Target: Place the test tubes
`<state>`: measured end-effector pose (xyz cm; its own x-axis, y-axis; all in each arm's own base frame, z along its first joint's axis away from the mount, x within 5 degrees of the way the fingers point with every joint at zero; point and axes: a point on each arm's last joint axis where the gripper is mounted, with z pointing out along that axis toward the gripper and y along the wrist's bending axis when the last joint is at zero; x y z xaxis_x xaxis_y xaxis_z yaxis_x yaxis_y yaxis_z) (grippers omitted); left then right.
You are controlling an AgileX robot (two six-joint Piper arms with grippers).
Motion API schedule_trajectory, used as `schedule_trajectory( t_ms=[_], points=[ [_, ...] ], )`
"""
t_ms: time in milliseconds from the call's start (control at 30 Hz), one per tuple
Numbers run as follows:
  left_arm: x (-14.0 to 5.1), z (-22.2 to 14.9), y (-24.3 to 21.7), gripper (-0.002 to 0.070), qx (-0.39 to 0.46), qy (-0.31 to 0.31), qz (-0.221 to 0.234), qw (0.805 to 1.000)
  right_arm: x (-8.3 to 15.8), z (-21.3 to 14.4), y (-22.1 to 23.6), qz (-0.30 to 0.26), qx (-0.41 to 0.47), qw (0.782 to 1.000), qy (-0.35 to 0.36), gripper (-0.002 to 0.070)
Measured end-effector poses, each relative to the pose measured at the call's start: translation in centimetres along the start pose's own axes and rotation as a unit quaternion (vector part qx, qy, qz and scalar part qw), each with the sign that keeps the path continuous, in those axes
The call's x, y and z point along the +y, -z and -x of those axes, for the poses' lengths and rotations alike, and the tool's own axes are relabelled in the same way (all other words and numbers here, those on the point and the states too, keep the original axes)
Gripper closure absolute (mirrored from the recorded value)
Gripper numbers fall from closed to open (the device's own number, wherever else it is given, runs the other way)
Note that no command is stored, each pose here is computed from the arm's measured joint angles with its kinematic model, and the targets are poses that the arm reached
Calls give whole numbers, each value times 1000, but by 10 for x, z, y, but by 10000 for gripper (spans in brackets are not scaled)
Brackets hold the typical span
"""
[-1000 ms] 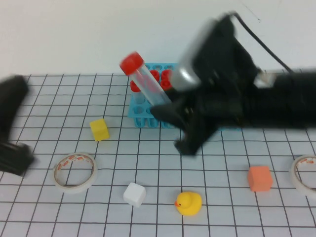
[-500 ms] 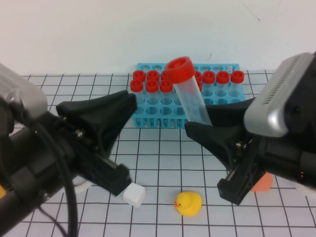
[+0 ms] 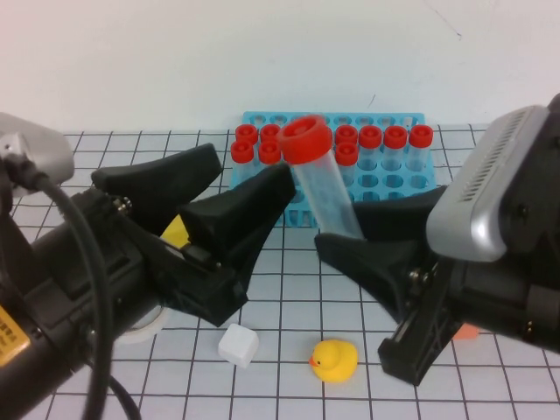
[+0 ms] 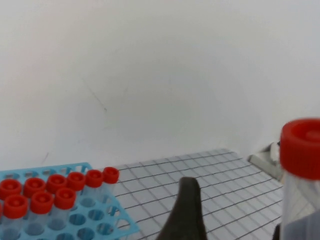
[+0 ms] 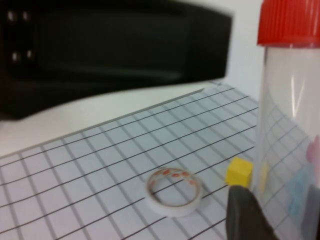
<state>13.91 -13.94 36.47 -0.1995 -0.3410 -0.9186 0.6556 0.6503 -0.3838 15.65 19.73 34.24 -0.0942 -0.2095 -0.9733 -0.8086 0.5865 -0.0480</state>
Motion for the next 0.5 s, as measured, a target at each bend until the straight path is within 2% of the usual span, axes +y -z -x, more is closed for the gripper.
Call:
schedule_trajectory(
  t_ms=[200, 500],
  points=[
    [-7, -1, 0, 140, -3, 13, -21, 1000, 5, -8, -10, 27, 23, 999, -18, 444],
    [-4, -16, -16, 151, 21, 54, -9, 998, 11, -10, -11, 60, 31, 997, -21, 444]
  ],
)
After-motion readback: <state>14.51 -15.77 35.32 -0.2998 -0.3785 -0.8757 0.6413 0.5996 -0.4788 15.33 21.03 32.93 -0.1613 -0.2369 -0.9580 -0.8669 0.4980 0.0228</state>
